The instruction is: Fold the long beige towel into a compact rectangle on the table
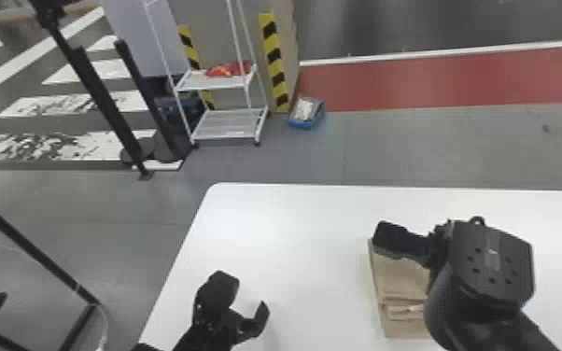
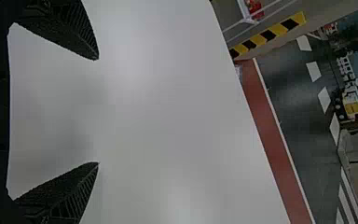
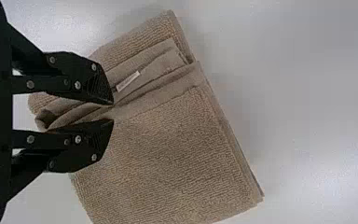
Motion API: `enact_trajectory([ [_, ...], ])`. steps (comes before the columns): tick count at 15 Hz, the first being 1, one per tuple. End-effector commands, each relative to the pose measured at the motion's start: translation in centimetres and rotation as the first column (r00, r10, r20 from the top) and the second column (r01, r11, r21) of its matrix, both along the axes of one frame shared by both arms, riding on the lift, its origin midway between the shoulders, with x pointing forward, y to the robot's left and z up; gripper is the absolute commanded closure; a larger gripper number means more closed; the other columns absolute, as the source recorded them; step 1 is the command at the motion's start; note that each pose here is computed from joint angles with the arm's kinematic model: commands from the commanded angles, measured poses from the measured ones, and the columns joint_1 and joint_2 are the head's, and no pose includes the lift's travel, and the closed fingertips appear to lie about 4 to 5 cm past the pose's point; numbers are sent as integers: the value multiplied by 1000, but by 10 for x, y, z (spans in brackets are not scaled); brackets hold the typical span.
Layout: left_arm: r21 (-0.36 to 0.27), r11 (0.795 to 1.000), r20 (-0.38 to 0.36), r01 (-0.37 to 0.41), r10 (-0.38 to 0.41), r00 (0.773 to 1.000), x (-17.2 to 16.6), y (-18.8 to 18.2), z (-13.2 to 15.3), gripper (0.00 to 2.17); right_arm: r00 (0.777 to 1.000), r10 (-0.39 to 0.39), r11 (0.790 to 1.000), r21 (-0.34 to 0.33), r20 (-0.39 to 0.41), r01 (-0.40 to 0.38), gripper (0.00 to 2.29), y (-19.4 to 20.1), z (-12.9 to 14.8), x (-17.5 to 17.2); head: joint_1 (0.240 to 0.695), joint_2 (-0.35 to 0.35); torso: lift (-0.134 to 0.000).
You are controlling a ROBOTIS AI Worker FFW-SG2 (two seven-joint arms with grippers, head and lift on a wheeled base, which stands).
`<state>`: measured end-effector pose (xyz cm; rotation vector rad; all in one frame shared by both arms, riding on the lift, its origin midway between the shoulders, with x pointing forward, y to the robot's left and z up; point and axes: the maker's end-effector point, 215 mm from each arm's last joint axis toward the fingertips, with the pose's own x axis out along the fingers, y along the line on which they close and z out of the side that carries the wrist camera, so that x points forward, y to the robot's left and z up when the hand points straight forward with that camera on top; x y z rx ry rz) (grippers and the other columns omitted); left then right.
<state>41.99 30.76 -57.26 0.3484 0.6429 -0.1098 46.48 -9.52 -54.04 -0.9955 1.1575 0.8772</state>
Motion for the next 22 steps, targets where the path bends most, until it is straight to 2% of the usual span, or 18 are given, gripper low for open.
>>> enact_trajectory([
  [1,-1,1000,0,1,-1,1000,-1,-1,0,63,1000,2,1000,9,-3,-2,1126,2,-1,-3,695,263,0],
  [2,0,1000,2,1,-1,1000,-1,-1,0,63,1000,13,1000,14,0,-13,1153,5,-1,-4,695,264,0],
  [4,-3,1000,8,4,-4,1000,-1,-2,0,63,1000,6,1000,31,18,-7,1382,7,3,-2,695,268,0],
  [6,-3,1000,6,4,-4,1000,-3,-2,-1,63,1000,-5,999,51,29,3,1372,10,7,-5,695,270,0],
  [7,-4,1000,10,7,-7,1000,-3,-3,0,63,999,-5,997,72,46,1,998,15,12,-6,695,271,0],
  [8,-4,1000,12,6,-6,1000,-3,-2,0,63,999,2,996,89,45,-6,485,20,14,-11,695,272,0],
  [9,-5,1000,12,5,-5,1000,-3,-1,0,63,999,14,995,100,39,-18,208,25,16,-15,695,277,0],
  [13,-5,1000,10,6,-6,1000,-7,-1,-1,63,997,54,998,38,51,-56,208,25,16,-17,695,300,0],
  [19,-4,1000,14,6,-6,1000,-10,0,-1,63,996,81,991,-112,24,-78,208,-2,-2,-15,695,285,0],
  [22,-6,1000,23,7,-7,1000,-10,0,1,66,996,82,987,-138,26,-78,211,-10,-3,-8,695,272,0],
])
